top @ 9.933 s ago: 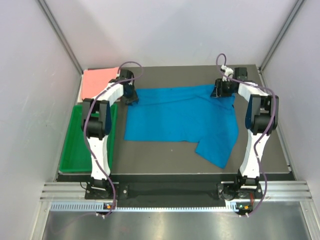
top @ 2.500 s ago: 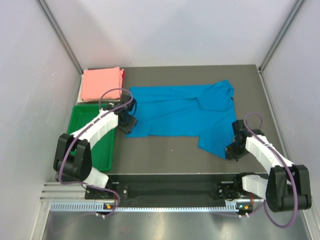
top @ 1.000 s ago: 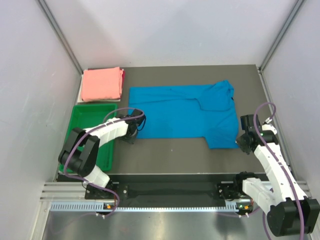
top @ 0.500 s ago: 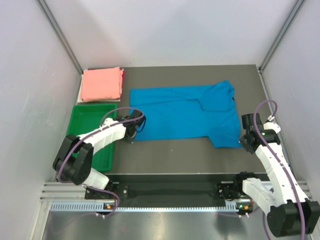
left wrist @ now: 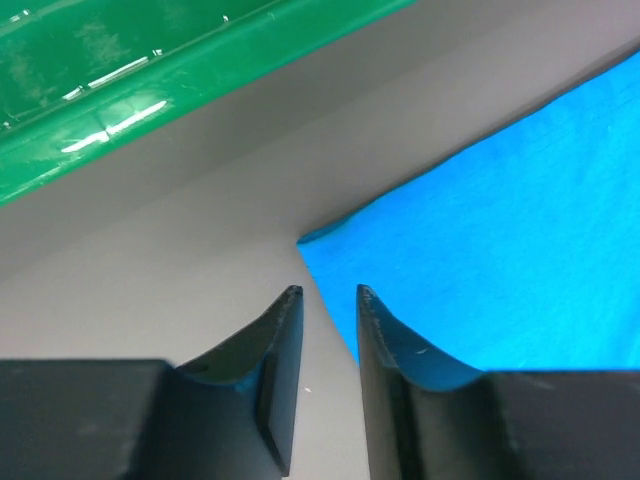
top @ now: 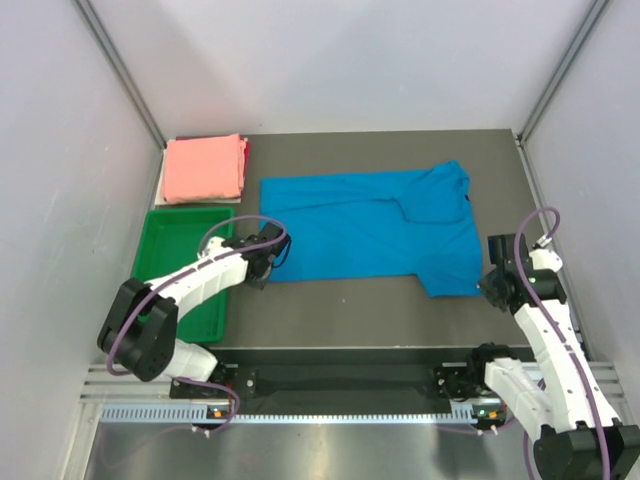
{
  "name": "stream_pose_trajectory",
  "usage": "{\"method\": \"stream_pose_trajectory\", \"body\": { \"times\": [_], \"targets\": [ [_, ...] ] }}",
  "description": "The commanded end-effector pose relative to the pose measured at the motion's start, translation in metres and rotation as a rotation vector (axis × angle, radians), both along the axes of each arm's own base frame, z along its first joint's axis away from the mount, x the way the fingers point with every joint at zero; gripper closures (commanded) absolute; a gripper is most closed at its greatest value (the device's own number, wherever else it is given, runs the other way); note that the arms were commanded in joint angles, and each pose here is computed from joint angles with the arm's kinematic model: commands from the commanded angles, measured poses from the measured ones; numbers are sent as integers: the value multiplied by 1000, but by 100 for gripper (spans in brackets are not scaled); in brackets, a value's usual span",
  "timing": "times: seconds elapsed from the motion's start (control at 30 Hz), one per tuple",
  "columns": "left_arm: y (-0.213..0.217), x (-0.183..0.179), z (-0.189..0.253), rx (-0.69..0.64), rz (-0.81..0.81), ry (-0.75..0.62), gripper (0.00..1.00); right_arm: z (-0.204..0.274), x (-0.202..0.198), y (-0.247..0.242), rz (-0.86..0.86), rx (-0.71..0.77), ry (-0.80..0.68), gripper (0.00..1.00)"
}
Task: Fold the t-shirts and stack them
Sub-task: Fold the tshirt
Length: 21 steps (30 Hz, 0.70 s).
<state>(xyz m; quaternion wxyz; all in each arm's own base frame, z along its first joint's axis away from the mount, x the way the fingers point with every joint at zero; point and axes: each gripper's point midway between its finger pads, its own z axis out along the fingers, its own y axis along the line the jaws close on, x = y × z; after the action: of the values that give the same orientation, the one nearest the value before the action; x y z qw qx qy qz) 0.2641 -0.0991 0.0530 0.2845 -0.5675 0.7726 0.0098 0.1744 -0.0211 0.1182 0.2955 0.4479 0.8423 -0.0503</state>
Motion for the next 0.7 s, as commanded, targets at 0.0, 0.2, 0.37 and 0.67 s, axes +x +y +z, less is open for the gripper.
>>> {"method": "stream_pose_trajectory", "body": {
  "times": [0.0,0.2,0.37,0.67],
  "targets": [
    [-1,-1,-9,-24,44,-11,65,3,0,1,5,2,-29,100],
    [1,-5,-23,-32,85,11,64,0,0,4,9,22,-50,100],
    [-1,-8,-37,-29,99,50,65,0,2,5,10,26,-59,100],
    [2,-15,-49,-13,121,93,70,2,1,1,4,6,-67,100]
  ]
}}
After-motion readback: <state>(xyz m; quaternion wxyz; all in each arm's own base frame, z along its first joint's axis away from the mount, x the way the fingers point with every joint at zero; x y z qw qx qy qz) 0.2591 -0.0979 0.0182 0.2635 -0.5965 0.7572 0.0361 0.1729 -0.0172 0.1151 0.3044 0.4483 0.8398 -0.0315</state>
